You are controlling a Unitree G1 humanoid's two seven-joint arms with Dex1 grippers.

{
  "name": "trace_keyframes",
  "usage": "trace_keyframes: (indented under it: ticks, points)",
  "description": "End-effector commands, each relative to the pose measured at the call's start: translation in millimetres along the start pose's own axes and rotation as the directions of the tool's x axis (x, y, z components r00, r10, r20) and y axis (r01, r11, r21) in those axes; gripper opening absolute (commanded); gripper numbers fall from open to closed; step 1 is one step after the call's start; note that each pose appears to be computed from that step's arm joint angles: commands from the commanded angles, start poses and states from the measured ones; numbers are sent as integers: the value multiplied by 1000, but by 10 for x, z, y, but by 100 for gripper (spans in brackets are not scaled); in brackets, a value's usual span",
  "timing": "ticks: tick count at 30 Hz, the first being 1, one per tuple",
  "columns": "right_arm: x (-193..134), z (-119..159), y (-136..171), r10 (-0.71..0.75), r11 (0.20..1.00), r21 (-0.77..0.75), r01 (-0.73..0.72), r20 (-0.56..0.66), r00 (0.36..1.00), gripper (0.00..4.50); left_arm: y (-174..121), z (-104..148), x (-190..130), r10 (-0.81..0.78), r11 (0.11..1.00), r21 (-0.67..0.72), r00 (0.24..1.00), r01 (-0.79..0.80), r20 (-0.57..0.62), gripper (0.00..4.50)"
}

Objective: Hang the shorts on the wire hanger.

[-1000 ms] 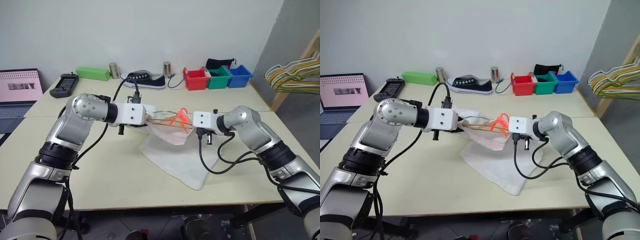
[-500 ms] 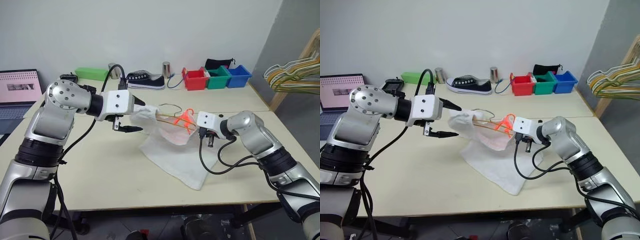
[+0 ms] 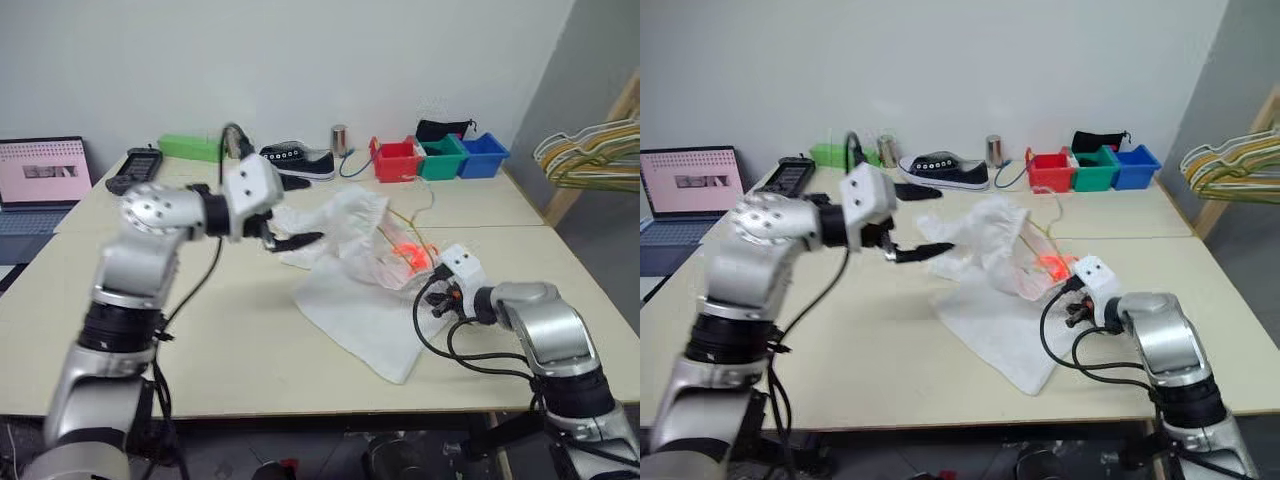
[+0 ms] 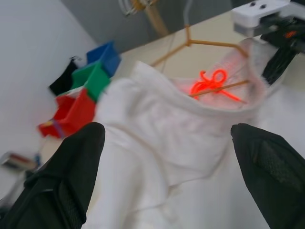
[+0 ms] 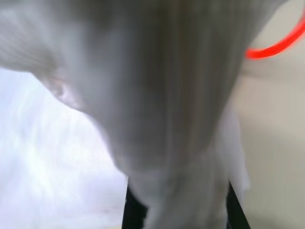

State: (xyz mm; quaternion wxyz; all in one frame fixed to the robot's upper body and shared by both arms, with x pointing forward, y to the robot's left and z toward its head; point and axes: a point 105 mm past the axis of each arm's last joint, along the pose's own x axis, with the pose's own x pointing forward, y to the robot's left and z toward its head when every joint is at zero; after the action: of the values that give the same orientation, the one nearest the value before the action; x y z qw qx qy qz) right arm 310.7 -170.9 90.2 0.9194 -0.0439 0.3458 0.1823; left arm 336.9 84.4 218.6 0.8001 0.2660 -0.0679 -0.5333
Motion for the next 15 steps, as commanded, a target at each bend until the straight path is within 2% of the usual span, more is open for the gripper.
trace_keyframes:
  ticks: [1, 3, 8, 15]
  points:
    - [-212, 19, -218, -159, 974, 168, 150, 43, 986, 0, -73, 237, 187, 3, 1000, 11, 995, -4, 98, 448]
    - [-263, -62, -330, -245, 929, 297, 219, 52, 968, 0, -164, 295, 358, -27, 1000, -8, 989, 29, 147, 448]
    - [-399, -247, -564, -427, 788, 498, 362, 18, 904, 0, -230, 475, 674, -71, 997, -12, 969, 76, 235, 448]
    - [-704, -344, -863, -639, 601, 588, 542, -56, 767, 0, -275, 724, 975, -148, 989, 39, 937, 143, 315, 448]
